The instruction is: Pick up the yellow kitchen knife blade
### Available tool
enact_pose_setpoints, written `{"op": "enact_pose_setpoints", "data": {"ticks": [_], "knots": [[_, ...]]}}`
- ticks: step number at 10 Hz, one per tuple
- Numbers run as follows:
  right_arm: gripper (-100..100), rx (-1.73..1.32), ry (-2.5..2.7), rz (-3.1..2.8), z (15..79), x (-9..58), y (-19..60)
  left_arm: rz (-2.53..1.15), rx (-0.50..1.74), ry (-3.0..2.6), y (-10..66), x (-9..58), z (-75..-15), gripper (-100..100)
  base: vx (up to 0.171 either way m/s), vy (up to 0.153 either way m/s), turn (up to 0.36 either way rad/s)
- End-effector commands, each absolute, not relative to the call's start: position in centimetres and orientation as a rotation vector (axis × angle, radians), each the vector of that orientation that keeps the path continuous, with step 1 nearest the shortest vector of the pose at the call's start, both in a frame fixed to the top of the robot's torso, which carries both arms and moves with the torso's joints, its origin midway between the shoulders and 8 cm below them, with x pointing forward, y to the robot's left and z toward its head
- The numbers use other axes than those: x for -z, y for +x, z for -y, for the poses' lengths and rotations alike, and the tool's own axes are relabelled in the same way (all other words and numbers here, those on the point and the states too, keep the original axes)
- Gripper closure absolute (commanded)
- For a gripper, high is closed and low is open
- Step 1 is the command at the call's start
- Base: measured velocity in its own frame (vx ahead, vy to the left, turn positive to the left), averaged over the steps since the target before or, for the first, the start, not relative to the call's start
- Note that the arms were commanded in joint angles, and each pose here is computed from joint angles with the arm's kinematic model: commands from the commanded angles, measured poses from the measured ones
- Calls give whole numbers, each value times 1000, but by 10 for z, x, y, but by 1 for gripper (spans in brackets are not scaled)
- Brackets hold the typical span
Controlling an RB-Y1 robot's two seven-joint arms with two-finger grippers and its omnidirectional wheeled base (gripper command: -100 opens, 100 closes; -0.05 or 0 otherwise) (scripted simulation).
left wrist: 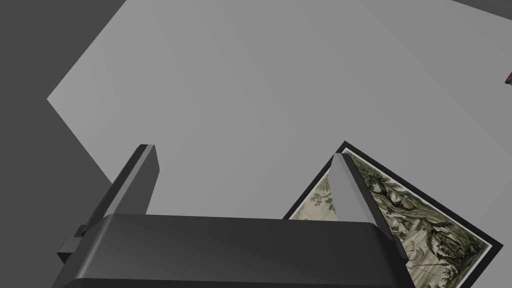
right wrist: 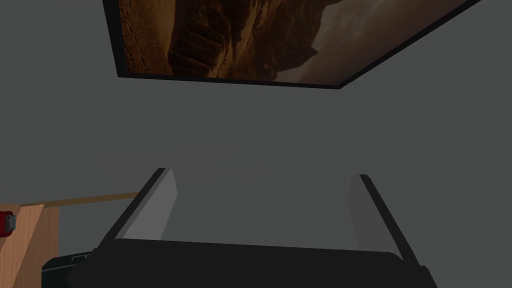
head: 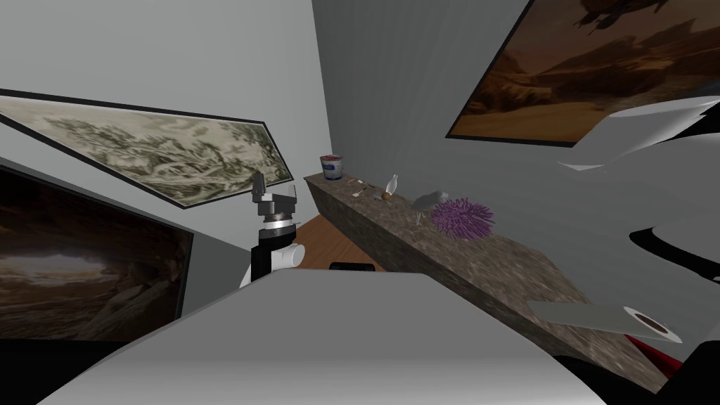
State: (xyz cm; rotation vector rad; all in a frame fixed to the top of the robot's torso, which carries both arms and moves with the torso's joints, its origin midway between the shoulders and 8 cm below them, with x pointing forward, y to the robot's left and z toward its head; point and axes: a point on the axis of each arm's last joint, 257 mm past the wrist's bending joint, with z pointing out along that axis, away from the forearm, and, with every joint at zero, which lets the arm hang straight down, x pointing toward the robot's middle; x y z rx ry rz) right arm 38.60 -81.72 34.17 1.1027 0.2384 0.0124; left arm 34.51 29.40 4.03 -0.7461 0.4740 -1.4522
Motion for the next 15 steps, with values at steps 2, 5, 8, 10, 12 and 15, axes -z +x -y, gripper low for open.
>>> {"op": "enact_pose_setpoints", "data": {"ticks": [2,5,8,10,12,15], "knots": [[-100,-56,1168,-216,823,-328,387,-474,1452,-746,345,-40,-294,0,0,0,0],[-100,-86,1256,-226,816,-292,415,-474,1452,-746,345,-40,-294,0,-12,-45,-44],[-100,-134,1333,-200,820,-274,416,-474,1452,-746,345,-40,-294,0,1,-2,1],[-100,-167,1384,-182,822,-263,418,-474,1452,-746,345,-40,-294,0,0,0,0],[-100,-171,1457,-211,810,-225,444,-474,1452,-746,345,-40,-294,0,-12,-48,-63],[-100,-219,1536,-184,810,-206,446,-474,1452,-746,345,-40,-294,0,-4,-18,6]]}}
